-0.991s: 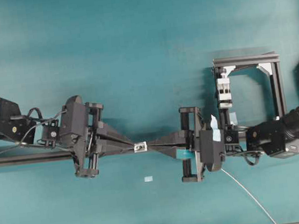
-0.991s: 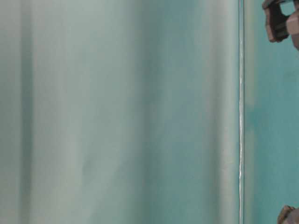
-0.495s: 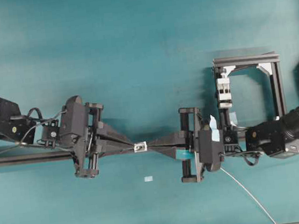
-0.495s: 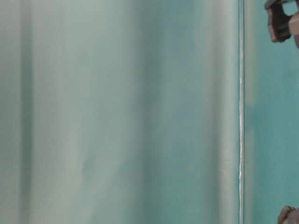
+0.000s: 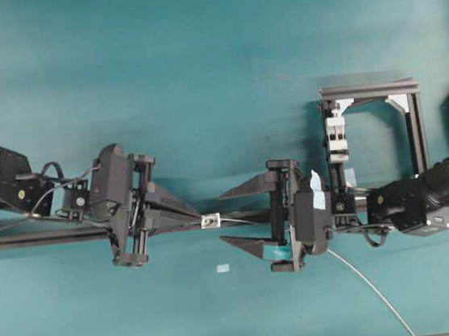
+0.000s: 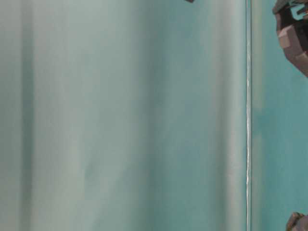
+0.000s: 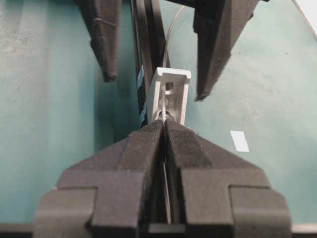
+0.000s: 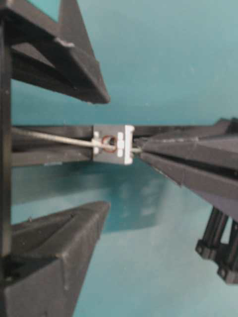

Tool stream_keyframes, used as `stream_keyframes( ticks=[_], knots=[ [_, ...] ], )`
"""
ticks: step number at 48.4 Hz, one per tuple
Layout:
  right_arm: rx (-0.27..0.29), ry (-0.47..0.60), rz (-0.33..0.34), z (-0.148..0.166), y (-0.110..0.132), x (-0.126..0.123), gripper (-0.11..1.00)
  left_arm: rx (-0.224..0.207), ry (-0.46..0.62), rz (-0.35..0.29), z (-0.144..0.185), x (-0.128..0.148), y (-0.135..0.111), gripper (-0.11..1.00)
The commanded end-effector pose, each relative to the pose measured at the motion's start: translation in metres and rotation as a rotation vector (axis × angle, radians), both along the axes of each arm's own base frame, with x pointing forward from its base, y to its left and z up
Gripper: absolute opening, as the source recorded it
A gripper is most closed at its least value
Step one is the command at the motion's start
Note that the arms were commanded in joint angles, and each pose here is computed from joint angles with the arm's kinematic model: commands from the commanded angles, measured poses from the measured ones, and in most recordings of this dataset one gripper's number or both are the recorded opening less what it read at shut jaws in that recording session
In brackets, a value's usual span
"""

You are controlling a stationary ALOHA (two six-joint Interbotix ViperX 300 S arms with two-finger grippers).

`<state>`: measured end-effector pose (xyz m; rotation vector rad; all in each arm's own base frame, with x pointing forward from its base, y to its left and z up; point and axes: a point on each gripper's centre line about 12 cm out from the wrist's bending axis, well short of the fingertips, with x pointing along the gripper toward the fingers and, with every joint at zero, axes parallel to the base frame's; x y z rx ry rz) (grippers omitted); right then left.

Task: Insert the wire through the hole in the metal fitting marked with a red label. (retake)
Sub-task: 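Open the right gripper and pull the wire leftward with the left gripper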

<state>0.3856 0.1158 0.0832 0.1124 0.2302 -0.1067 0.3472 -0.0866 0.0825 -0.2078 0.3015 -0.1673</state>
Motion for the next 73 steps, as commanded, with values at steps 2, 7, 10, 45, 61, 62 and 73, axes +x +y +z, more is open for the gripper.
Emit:
stream_keyframes(
  ticks=[2, 7, 10, 45, 61, 62, 73],
  knots=[
    [0.017, -0.045, 0.001, 0.018, 0.001, 0.003, 0.88, -0.011, -0.046, -0.006, 0.015, 0.004, -0.003, -0.1],
    [0.018, -0.047, 0.001, 0.018, 0.001, 0.003, 0.88, -0.012, -0.048, -0.006, 0.015, 0.004, -0.003, -0.1],
    [0.018, -0.047, 0.001, 0.018, 0.001, 0.003, 0.88, -0.011, -0.049, -0.009, 0.016, 0.003, -0.003, -0.1],
    [0.02, -0.032, 0.007, 0.017, 0.002, 0.002, 0.87, 0.003, 0.025, -0.085, 0.04, -0.073, -0.004, -0.1],
    [0.02, -0.023, 0.012, 0.016, 0.003, 0.002, 0.87, 0.014, 0.067, -0.1, 0.042, -0.114, 0.007, -0.1],
    [0.02, -0.022, 0.012, 0.015, 0.003, 0.002, 0.87, 0.015, 0.069, -0.102, 0.042, -0.116, 0.008, -0.1],
    [0.019, -0.019, 0.013, 0.015, 0.004, 0.002, 0.87, 0.02, 0.085, -0.108, 0.045, -0.131, 0.012, -0.1]
  ],
)
